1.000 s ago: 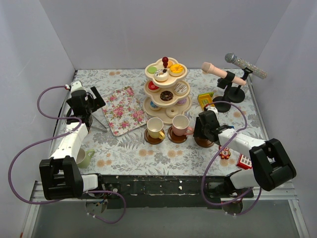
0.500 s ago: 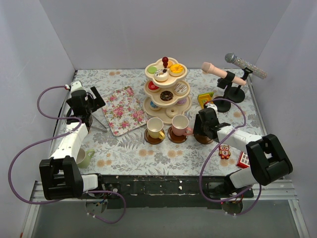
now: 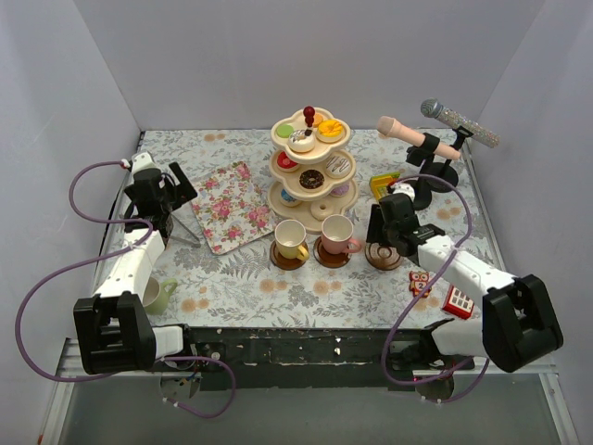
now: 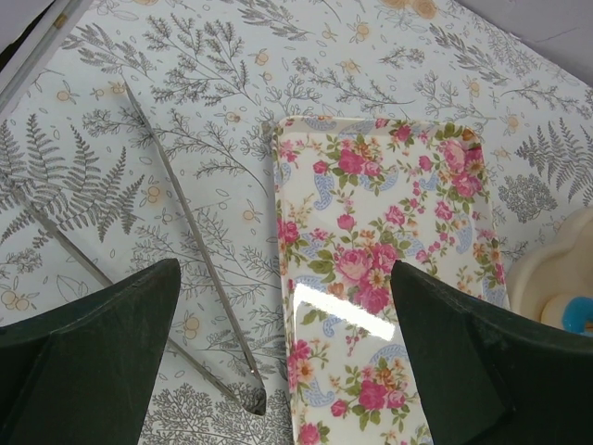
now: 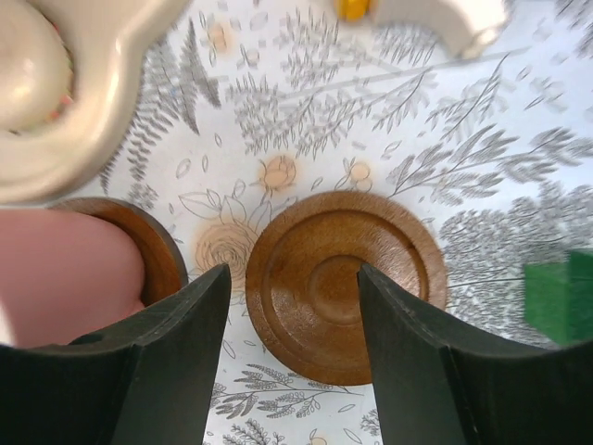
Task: Serve the afternoon tea
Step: Move the coaster to the center of the board, then pick up the cup at the center of the board.
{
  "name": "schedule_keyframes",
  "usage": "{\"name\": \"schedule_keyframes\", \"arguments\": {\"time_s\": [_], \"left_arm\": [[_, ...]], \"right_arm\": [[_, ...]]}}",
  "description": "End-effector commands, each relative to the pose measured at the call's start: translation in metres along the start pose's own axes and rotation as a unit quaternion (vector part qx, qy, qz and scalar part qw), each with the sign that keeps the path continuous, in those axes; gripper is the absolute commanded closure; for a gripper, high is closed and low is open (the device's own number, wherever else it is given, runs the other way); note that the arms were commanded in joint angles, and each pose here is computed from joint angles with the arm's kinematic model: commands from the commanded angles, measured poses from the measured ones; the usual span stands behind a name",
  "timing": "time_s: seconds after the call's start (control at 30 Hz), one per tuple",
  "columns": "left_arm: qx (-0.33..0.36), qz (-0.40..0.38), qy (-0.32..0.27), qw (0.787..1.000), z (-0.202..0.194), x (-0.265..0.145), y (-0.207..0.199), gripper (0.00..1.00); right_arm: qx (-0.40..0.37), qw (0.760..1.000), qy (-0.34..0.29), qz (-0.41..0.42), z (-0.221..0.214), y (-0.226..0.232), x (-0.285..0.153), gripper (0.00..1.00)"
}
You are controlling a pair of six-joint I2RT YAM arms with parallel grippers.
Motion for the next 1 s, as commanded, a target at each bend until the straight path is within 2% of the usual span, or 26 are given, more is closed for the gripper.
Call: {"name": "schedule_keyframes", "arguments": {"time_s": [0.0, 0.13, 0.23, 0.37, 0.53, 0.77, 0.9, 0.97], "left_arm": [[-0.041, 0.047, -0.006, 0.998, 0.01, -0.016, 0.004, 0.02], [-0.064, 0.126, 0.005, 0.99, 0.008, -0.04, 0.02, 0.02], [-0.085, 0.125, 0.02, 0.988, 0.013, -0.057, 0.031, 0.02], [-0.114, 0.141, 0.038, 0.983, 0.026, -0.073, 0.048, 0.02], [-0.106, 0.216, 0.048, 0.97, 0.014, -0.094, 0.068, 0.02], [-0.132, 0.267, 0.057, 0.953, 0.018, -0.115, 0.075, 0.02], [-0.128, 0.271, 0.046, 0.953, 0.017, -0.111, 0.078, 0.02], [-0.121, 0.267, 0.025, 0.956, 0.018, -0.11, 0.08, 0.02]], "right_arm": [[-0.023, 0.996, -0.079, -0.024, 0.047, -0.007, -0.035, 0.34], [-0.053, 0.982, -0.158, 0.084, 0.084, 0.02, -0.075, 0.35], [-0.105, 0.957, -0.204, 0.176, 0.096, 0.076, -0.106, 0.35], [-0.168, 0.912, -0.222, 0.3, 0.095, 0.16, -0.137, 0.36], [-0.224, 0.82, -0.216, 0.48, 0.074, 0.254, -0.159, 0.37], [-0.315, 0.699, -0.214, 0.605, 0.015, 0.353, -0.167, 0.38], [-0.344, 0.616, -0.218, 0.674, -0.016, 0.391, -0.156, 0.37], [-0.358, 0.584, -0.206, 0.699, -0.024, 0.409, -0.146, 0.38]]}}
Point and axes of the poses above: each gripper's point midway between its finger pads, its own x axis out along the fingers, its own y axis along the line the jaws close on, z = x × y, the point moved 8 cm from there along -x, back along the fingers, and after that the axes turned 6 degrees about -x, right-handed, at the moved point
